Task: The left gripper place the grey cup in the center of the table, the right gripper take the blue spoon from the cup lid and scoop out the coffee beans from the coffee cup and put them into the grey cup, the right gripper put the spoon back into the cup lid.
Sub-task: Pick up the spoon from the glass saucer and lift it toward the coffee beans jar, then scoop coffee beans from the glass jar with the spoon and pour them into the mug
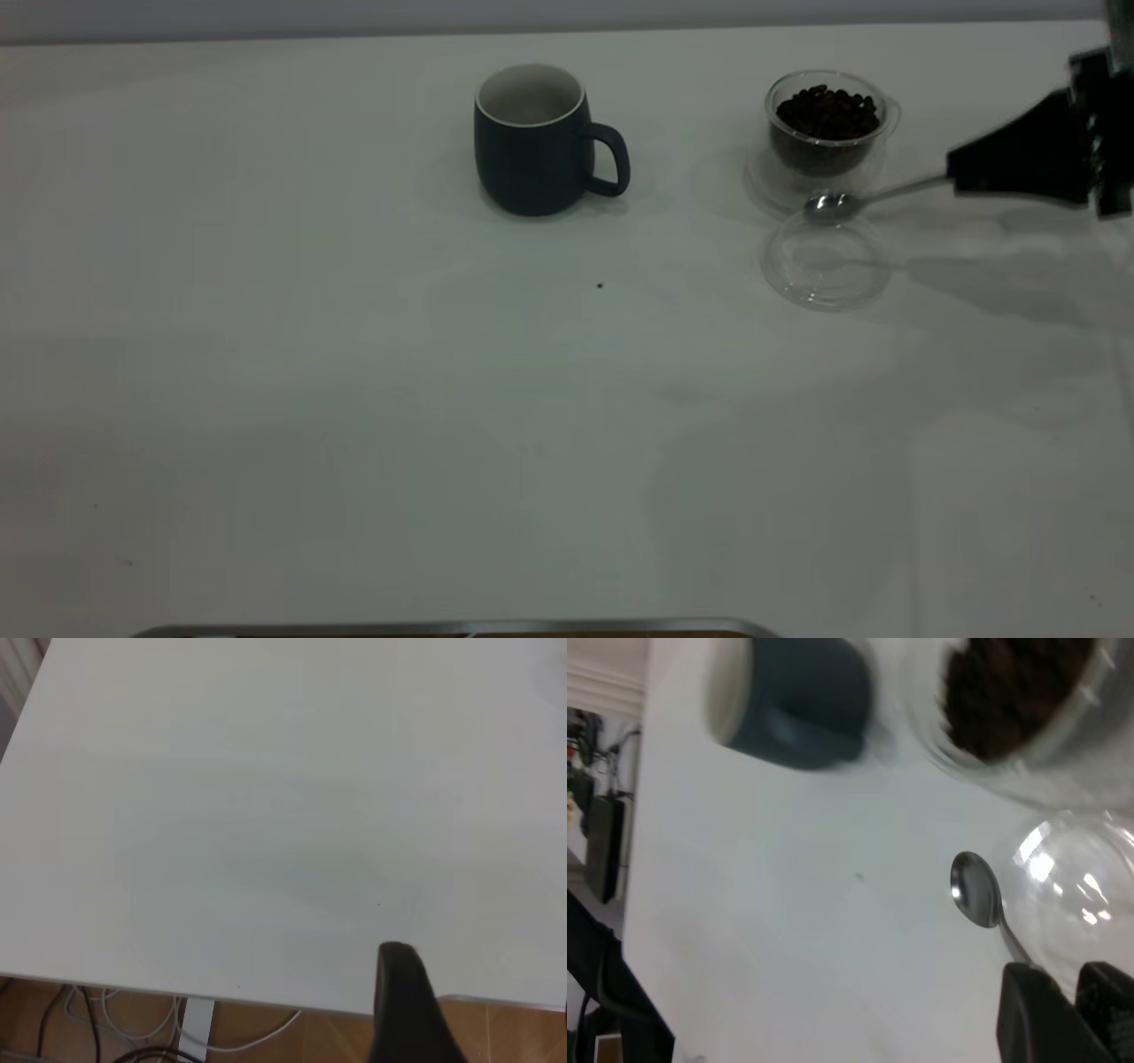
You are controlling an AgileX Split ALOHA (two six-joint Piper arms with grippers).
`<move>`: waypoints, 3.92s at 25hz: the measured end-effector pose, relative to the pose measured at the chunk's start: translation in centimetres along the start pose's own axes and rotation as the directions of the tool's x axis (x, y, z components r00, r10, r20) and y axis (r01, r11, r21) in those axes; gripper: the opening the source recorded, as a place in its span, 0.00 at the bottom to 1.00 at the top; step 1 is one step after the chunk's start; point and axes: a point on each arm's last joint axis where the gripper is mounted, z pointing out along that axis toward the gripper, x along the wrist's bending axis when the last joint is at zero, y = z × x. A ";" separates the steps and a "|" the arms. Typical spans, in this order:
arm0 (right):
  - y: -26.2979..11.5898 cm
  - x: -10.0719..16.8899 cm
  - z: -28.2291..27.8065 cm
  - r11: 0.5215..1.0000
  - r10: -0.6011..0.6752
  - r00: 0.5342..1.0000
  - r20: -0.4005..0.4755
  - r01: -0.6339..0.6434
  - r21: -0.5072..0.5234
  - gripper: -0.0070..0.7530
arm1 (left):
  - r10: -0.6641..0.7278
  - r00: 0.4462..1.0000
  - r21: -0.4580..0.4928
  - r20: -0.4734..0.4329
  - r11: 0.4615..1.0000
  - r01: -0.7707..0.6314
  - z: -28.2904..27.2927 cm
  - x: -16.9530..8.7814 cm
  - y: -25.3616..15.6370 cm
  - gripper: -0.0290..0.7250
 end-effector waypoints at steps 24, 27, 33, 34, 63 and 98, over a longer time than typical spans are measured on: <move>8.0 2.0 1.1 0.997 -0.042 0.982 0.185 0.053 -0.055 0.13 | 0.000 1.000 0.000 0.000 1.000 0.000 0.0 0.0 0.0 0.69; 8.0 1.8 1.1 0.997 -0.038 0.979 0.198 0.051 -0.064 0.13 | 0.000 1.000 0.000 0.000 1.000 0.000 0.0 0.0 0.0 0.69; 7.5 1.1 1.9 0.998 -0.008 0.984 0.178 0.019 -0.057 0.13 | 0.000 1.000 0.000 0.000 1.000 0.000 0.0 0.0 0.0 0.69; 7.4 1.0 2.0 0.998 -0.004 0.985 0.173 0.014 -0.056 0.13 | 0.000 1.000 0.000 0.000 1.000 0.000 0.0 0.0 0.0 0.69; 6.5 0.8 3.1 0.998 0.057 0.995 0.082 -0.056 -0.015 0.13 | 0.000 1.000 0.000 0.000 1.000 0.000 0.0 0.0 0.0 0.69; 6.4 -1.1 0.2 0.964 0.240 0.966 -0.095 -0.249 -0.095 0.13 | 0.000 1.000 0.000 0.000 1.000 0.000 0.0 0.0 0.0 0.69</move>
